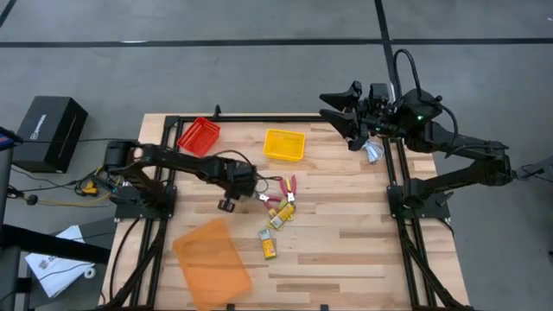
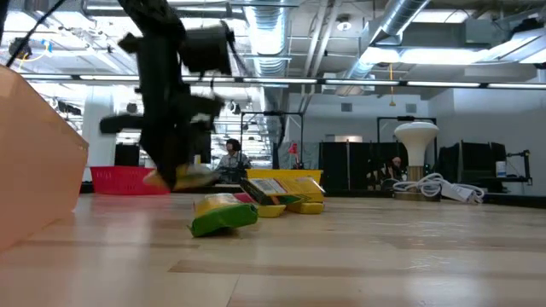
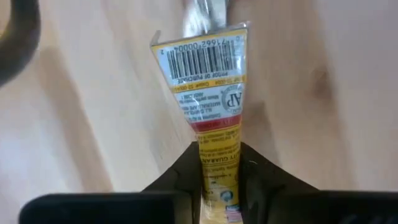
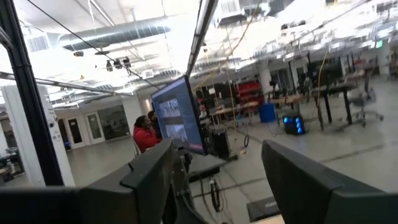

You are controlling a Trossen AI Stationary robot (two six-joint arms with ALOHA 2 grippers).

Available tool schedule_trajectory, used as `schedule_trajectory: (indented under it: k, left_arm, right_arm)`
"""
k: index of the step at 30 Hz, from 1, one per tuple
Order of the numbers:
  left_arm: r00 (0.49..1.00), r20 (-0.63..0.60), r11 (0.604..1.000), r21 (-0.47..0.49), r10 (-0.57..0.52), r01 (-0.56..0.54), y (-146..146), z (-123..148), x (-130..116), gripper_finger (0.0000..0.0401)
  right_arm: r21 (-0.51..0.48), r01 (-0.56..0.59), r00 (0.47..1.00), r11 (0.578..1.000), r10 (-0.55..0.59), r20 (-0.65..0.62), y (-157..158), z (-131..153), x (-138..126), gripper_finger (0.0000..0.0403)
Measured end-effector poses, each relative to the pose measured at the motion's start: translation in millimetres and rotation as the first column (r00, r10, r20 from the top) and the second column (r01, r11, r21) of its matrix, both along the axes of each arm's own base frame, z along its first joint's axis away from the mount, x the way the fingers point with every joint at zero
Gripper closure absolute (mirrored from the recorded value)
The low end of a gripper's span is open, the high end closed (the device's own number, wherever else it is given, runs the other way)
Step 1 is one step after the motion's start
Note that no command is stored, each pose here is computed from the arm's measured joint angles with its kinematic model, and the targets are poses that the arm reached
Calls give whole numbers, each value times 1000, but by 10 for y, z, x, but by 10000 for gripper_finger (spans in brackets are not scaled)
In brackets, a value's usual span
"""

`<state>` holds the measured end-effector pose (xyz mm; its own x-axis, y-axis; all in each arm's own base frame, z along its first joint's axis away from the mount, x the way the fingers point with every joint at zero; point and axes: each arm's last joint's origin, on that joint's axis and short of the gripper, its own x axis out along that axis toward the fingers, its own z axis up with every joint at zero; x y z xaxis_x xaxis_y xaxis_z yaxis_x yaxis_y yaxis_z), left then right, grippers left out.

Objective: Pick & Place School Supplies
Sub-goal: Put the yellow crayon box into the orange bin

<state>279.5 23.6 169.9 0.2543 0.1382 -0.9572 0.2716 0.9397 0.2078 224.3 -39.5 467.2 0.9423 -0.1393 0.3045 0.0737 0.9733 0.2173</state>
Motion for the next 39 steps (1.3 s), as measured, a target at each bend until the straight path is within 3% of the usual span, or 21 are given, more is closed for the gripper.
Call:
schedule_trajectory:
  k: [7,9,13,16,18,21,25,29,35,39]
  left_arm:
    - [963,175,974,-133,205,-183,11,538,-274,345]
    - [949,193,949,-246,248,-198,-41,670,-377,345]
    - [924,235,860,-486,300,-155,-234,960,-583,345]
    - [926,226,768,-633,302,-96,-442,1129,-738,345]
    - [936,191,699,-711,296,-77,-579,1207,-830,345]
    - [954,119,640,-763,276,-90,-800,1239,-938,345]
    - [970,28,658,-740,242,-143,-1091,1087,-977,345]
    - [970,-137,700,-673,200,-239,-1349,632,-1003,345]
    - [942,-263,692,-641,208,-332,-1582,119,-1011,345]
    - [905,-329,684,-597,268,-420,-1592,-9,-984,289]
  right_arm:
    - [-11,24,999,1000,-23,34,-48,32,-20,168]
    - [-13,22,999,1000,-22,34,-58,32,-22,168]
    - [-22,9,1000,1000,-8,30,-78,31,-26,168]
    - [-26,-7,1000,1000,8,27,-74,28,-25,168]
    - [-27,-7,1000,1000,8,27,-74,29,-25,168]
    - [-26,-8,1000,1000,9,26,-73,28,-25,168]
    - [-26,-13,1000,1000,13,22,-69,21,-12,168]
    - [-24,-25,1000,999,25,15,-45,9,9,168]
    - [-22,-26,1000,999,27,16,-43,9,10,168]
    - [-1,-33,999,999,33,19,-45,9,11,168]
